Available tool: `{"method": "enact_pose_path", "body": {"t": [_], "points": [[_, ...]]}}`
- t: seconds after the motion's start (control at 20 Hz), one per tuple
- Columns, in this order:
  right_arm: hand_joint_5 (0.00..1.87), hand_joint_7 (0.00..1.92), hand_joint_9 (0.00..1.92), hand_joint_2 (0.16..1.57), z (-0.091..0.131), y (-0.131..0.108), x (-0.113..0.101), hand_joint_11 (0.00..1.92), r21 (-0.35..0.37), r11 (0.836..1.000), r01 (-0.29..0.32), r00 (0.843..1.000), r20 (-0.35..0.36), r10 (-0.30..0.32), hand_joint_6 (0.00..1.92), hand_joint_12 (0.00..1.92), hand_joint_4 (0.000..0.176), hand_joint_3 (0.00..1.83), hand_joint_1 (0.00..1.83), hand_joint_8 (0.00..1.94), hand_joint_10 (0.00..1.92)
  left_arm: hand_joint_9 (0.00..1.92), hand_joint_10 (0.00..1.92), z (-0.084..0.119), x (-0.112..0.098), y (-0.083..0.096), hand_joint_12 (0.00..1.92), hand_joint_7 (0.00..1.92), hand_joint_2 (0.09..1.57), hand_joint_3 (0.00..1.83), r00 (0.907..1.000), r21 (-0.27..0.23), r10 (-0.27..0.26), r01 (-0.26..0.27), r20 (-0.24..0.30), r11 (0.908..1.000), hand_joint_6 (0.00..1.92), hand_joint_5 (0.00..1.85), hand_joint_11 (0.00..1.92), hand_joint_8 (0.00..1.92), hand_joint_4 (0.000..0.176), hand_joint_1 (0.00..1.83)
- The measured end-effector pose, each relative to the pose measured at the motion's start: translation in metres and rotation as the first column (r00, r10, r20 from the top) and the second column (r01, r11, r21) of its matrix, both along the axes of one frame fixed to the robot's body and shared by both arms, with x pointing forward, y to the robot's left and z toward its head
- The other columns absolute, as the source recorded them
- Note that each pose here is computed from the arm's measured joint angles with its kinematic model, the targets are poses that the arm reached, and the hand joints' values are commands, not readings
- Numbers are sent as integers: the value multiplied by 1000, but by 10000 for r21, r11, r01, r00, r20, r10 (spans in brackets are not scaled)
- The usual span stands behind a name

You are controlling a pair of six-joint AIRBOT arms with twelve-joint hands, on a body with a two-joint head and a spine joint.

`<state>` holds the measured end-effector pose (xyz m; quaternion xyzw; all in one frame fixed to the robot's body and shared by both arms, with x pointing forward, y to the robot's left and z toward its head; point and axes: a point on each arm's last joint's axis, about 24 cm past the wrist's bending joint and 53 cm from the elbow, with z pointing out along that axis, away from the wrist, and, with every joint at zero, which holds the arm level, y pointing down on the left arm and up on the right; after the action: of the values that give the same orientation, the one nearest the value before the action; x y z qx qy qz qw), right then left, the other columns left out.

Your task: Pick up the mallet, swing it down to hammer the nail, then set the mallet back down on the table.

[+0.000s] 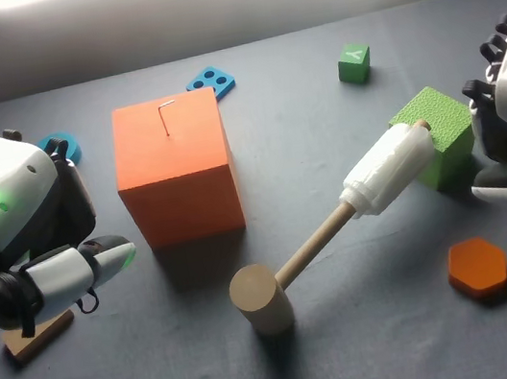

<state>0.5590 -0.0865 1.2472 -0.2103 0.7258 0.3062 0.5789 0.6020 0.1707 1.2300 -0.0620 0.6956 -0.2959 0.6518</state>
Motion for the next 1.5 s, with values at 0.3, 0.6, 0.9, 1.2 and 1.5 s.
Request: {"method": "enact_pose_path", "body": {"t": [0.3,0.6,0.9,1.2,1.5], "points": [[170,159,127,1218,6,-1,1,0,-178,9998,-4,9986,522,13,1,272,0,4,96,0,1,11,3,0,-2,-1,71,39,1227,10,10000,-61,48,-48,-5,10000,3,46,0,3,0,0],[21,28,36,1010,1,5,5,0,-84,10000,-37,9989,458,41,0,204,0,0,638,0,0,27,0,-6,-7,-8,112,43,1230,1,9991,-311,-220,210,-351,9993,0,51,0,0,0,0],[0,0,0,1014,-6,15,33,1,86,9973,730,9970,266,-732,0,32,0,8,985,0,0,22,1,-13,-3,-15,71,50,1235,3,9901,-195,-1335,1327,-425,9910,2,54,0,1,0,0],[0,0,0,989,-25,48,33,26,-58,9974,721,9966,-393,-723,0,53,0,0,1044,0,0,29,0,-19,-4,-17,115,52,1246,2,9736,-110,-2224,2221,-523,9750,1,66,0,0,0,0],[54,17,8,1020,-52,34,71,0,-270,9799,1977,9660,-1645,-1994,10,245,0,0,1183,3,2,14,5,-36,-10,-21,24,31,1247,1,9471,216,-3031,3069,-1061,9515,4,45,15,5,0,0]]}}
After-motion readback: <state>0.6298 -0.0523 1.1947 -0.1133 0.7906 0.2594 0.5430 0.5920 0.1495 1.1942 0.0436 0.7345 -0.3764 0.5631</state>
